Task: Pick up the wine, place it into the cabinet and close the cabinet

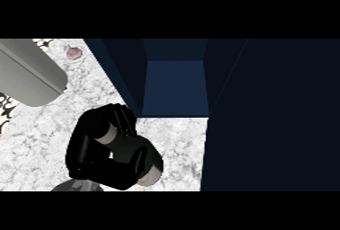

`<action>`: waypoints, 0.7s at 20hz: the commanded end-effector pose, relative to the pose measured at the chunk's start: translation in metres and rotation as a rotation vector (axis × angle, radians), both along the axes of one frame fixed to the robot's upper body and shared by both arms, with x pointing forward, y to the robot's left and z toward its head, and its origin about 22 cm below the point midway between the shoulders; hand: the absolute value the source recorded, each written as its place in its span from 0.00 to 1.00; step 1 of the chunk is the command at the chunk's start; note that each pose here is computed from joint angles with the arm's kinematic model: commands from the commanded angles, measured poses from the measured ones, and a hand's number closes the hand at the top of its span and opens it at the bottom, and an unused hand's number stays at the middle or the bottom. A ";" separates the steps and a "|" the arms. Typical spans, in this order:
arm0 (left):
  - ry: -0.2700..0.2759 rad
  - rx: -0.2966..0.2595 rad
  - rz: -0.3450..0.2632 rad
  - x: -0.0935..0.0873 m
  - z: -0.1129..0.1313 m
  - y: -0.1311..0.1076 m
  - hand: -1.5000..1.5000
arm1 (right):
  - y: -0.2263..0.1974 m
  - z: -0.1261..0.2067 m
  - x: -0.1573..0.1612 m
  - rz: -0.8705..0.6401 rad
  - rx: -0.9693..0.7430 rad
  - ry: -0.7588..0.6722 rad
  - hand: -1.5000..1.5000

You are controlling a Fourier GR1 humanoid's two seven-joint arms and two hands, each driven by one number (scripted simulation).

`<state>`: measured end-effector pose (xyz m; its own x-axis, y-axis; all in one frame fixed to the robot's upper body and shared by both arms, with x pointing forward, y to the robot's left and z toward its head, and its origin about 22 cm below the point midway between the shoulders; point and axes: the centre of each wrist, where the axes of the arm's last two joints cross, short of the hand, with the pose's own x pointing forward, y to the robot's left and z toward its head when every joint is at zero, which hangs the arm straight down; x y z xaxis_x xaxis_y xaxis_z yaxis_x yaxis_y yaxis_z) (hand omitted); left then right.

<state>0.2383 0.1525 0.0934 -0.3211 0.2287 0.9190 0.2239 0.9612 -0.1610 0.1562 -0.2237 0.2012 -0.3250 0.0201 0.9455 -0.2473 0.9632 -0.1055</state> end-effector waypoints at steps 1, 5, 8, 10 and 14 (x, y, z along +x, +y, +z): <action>0.013 -0.009 -0.024 -0.005 0.020 -0.043 1.00 | -0.008 -0.005 -0.014 0.052 0.065 -0.040 0.00; 0.026 -0.030 -0.019 0.010 0.033 -0.052 1.00 | 0.000 0.010 -0.027 0.063 0.053 -0.024 0.00; 0.018 -0.006 0.031 0.025 0.042 -0.060 1.00 | 0.004 0.012 -0.018 0.062 0.046 -0.038 0.00; 0.015 0.017 0.038 0.029 0.024 -0.075 1.00 | -0.003 0.002 -0.018 0.060 0.054 -0.036 0.00; -0.004 0.016 0.078 0.030 0.043 -0.096 1.00 | -0.016 0.005 -0.016 0.049 0.047 -0.043 0.00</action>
